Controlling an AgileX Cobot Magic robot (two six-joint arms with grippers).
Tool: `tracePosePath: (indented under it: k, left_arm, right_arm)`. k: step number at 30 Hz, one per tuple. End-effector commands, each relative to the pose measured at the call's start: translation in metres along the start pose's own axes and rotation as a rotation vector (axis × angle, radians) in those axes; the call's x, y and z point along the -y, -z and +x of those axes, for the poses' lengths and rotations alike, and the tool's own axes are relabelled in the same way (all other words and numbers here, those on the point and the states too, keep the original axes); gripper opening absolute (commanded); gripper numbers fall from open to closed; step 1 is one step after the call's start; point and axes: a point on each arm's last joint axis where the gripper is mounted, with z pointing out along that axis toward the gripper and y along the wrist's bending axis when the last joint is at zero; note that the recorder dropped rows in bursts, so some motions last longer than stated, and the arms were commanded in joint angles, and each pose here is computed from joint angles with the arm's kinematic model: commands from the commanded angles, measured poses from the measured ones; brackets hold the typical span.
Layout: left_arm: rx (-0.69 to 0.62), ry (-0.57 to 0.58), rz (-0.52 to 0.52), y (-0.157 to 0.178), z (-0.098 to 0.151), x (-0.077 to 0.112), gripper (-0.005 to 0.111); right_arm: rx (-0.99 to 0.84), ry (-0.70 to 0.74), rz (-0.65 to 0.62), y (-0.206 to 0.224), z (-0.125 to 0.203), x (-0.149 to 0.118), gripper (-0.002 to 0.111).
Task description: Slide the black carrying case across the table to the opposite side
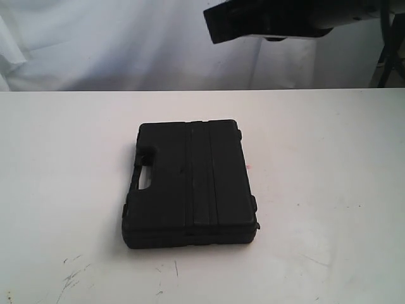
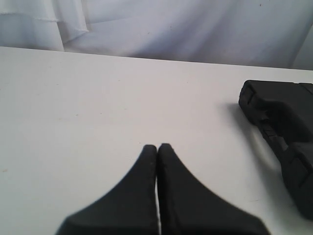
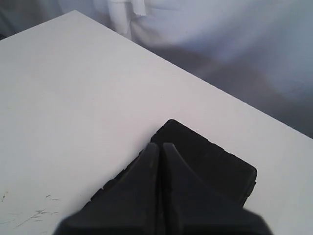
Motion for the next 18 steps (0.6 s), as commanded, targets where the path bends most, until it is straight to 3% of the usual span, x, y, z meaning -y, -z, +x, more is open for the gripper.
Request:
tracePosePath:
  k: [1,12,18]
  left_arm:
    - [0.010,0.002,-0.002,0.000,0.000,0.000,0.000]
    - [0.010,0.002,-0.002,0.000,0.000,0.000,0.000]
    - [0.010,0.002,-0.002,0.000,0.000,0.000,0.000]
  right_arm:
    - [0.010,0.014,0.002,0.006,0.000,0.000,0.000]
    - [-0.034,0.043,0.026,0.009,0.004,0.003,0.000]
    - [-0.003,0.021,0.067,0.037,0.006,0.014,0.000]
